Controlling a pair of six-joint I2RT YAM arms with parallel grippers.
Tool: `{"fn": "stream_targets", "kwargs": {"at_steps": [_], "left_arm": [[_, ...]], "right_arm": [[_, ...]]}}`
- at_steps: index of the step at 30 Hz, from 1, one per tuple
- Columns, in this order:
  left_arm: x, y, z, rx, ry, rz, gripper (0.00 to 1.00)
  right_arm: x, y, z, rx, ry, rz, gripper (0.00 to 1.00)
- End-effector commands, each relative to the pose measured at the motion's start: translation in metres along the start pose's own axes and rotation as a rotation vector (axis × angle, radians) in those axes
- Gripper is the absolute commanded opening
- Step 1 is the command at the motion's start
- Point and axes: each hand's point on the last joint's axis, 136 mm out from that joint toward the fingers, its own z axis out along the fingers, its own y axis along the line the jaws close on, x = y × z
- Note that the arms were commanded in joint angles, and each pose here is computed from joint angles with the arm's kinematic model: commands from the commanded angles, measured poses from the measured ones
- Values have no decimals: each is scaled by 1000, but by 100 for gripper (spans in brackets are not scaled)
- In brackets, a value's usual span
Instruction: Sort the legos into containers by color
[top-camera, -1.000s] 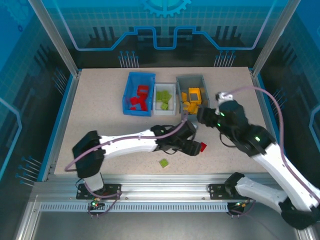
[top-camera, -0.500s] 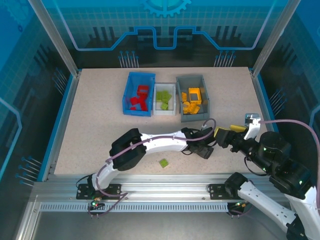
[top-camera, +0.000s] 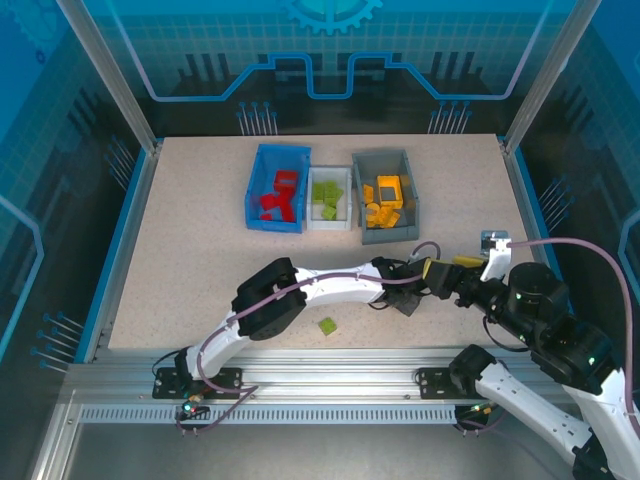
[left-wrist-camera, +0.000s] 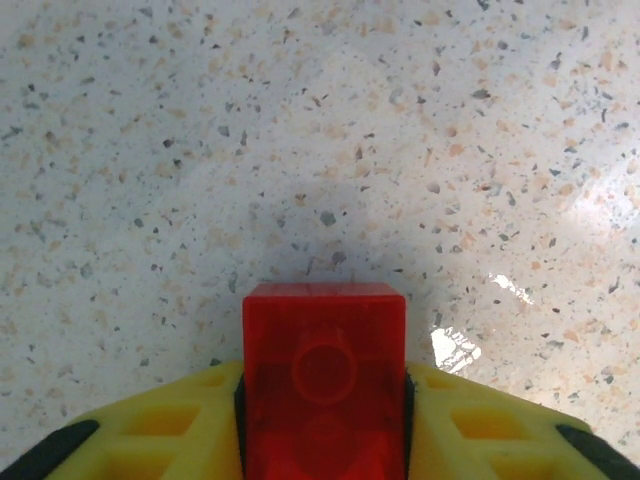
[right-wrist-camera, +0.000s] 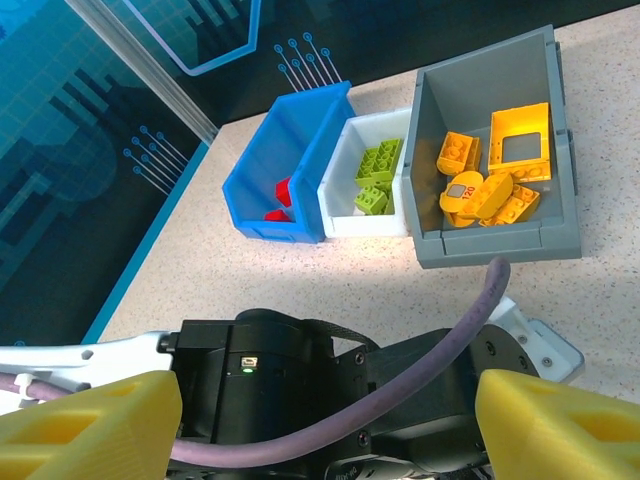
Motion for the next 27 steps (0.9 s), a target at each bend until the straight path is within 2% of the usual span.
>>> {"fn": "stream_targets", "kwargs": {"at_steps": [1,5,8,12,16,22,27], "left_arm": [[-8,9,-7,-38,-32,-7,37],[-21,34,-48,-40,-92,-100,36],[-23,76,-86,-35,-134,-227,36],[-16,152,-134,-59,-165,-395,37],[-3,236,-167,-133,-185,-523,37],[10,341,-171,-203,-149,-686,38],[8,387,-142,-267,-89,-720,37]], "right_arm": [[8,-1,-1,-7,26,2,78],[9,2,1,-17,40,-24,78],[7,14,8,-73,51,-61,78],[20,42,47,-175,162,-122,74],[31,80,87,-243,179,-249,74],[61,141,151,-277,234,-410,74],[74,148,191,-269,240,-375,74]]}}
